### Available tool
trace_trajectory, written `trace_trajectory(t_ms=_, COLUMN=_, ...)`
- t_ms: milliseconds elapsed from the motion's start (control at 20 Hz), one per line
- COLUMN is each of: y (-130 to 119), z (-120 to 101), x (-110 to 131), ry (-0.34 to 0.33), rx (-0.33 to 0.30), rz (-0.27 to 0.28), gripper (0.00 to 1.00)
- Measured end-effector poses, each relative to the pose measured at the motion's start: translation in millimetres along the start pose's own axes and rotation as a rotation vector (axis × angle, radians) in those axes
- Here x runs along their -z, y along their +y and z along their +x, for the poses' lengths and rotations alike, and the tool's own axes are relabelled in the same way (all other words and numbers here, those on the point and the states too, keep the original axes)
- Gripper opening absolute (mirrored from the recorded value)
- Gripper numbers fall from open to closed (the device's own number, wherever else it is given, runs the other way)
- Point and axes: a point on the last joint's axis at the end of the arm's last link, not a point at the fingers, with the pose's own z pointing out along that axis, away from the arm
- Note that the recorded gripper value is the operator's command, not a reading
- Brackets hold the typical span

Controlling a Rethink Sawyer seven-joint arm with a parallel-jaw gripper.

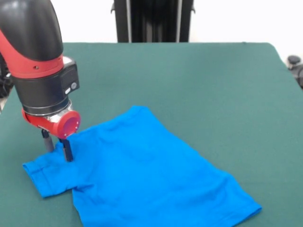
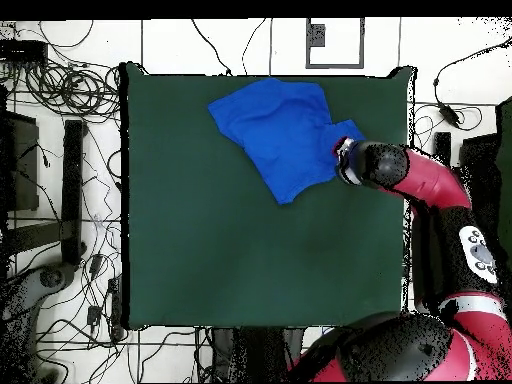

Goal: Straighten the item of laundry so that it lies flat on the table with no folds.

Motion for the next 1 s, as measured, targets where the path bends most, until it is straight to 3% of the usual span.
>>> trace_trajectory(t_ms=1000, y=-7, z=12, x=-3, ry=0.038, rx=-0.017, rz=-0.029, gripper=1.00)
